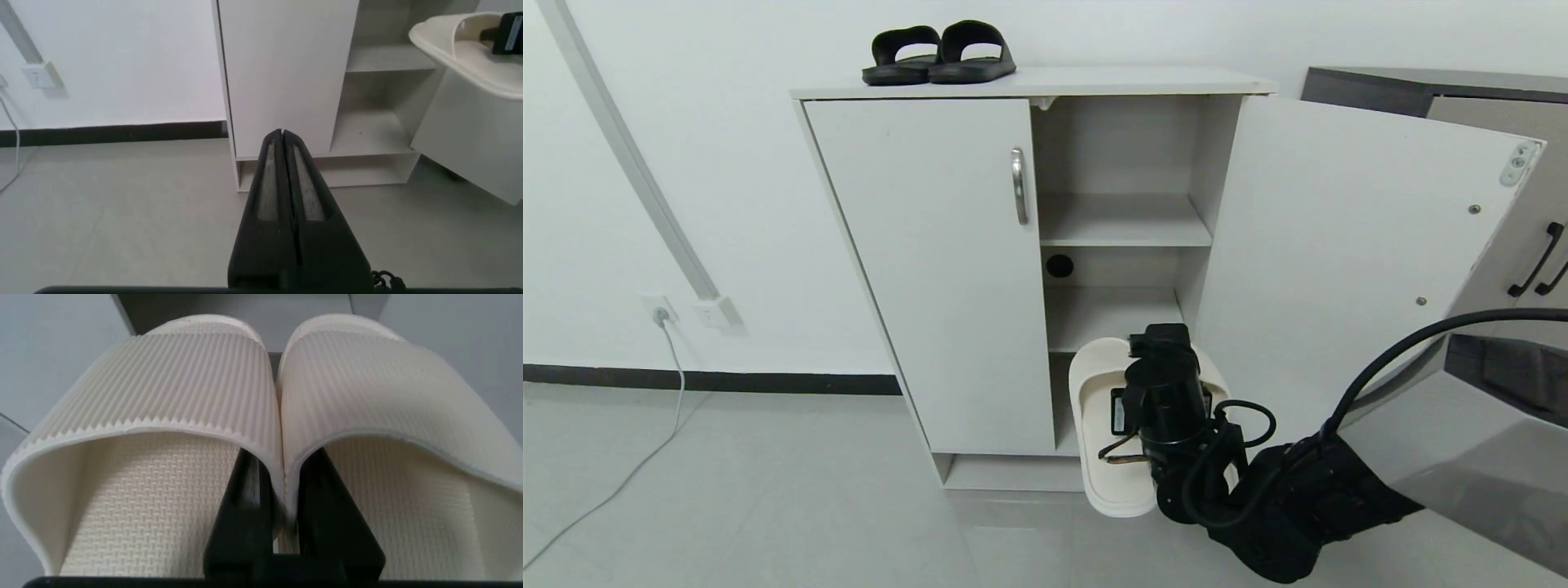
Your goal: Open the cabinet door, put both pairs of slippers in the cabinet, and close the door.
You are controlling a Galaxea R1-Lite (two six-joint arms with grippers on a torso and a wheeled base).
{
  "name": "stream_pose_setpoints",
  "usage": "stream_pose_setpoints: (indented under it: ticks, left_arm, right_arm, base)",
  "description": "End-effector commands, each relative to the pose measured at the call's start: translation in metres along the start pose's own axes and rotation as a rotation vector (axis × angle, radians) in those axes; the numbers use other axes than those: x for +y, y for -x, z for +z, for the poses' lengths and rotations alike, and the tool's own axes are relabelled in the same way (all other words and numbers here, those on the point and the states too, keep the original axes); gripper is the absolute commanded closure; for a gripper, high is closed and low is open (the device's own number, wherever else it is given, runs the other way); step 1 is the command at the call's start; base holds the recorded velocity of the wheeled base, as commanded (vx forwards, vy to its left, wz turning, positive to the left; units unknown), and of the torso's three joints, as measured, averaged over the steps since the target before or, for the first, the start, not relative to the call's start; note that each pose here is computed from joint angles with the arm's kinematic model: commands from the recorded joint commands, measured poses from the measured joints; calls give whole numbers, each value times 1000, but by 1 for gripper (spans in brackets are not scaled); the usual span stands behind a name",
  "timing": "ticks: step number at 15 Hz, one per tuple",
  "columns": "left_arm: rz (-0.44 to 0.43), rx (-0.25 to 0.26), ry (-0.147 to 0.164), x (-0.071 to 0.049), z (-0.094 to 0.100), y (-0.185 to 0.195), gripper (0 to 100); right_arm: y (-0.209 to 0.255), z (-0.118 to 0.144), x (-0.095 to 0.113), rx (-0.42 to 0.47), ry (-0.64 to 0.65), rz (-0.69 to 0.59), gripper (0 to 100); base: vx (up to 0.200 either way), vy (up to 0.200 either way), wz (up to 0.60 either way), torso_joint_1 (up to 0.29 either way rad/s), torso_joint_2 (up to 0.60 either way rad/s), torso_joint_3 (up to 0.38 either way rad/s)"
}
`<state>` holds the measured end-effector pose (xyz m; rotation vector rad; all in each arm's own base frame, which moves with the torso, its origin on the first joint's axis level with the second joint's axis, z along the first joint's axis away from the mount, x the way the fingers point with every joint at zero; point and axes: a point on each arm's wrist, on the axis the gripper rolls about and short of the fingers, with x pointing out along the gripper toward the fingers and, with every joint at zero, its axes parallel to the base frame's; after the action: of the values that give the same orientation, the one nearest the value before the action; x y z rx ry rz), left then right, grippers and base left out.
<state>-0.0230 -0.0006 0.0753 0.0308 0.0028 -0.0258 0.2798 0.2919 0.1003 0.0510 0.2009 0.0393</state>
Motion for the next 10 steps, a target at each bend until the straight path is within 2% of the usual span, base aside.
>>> stream_pose_setpoints:
  ticks: [1,6,10]
  left_arm:
    - [0,3,0,0,0,0,100]
    - [0,3,-1,0,0,0,100]
    - [0,3,-1,0,0,0,100]
  right_arm:
    - [-3,-6,1,5,15,1,100]
    - [-4,-7,2,5,16,3,100]
    - [-7,6,9,-31,24,27,100]
  base:
    - [0,0,0,0,0,0]
    - [0,0,0,3,-1,-171]
    - [0,0,0,2,2,-198]
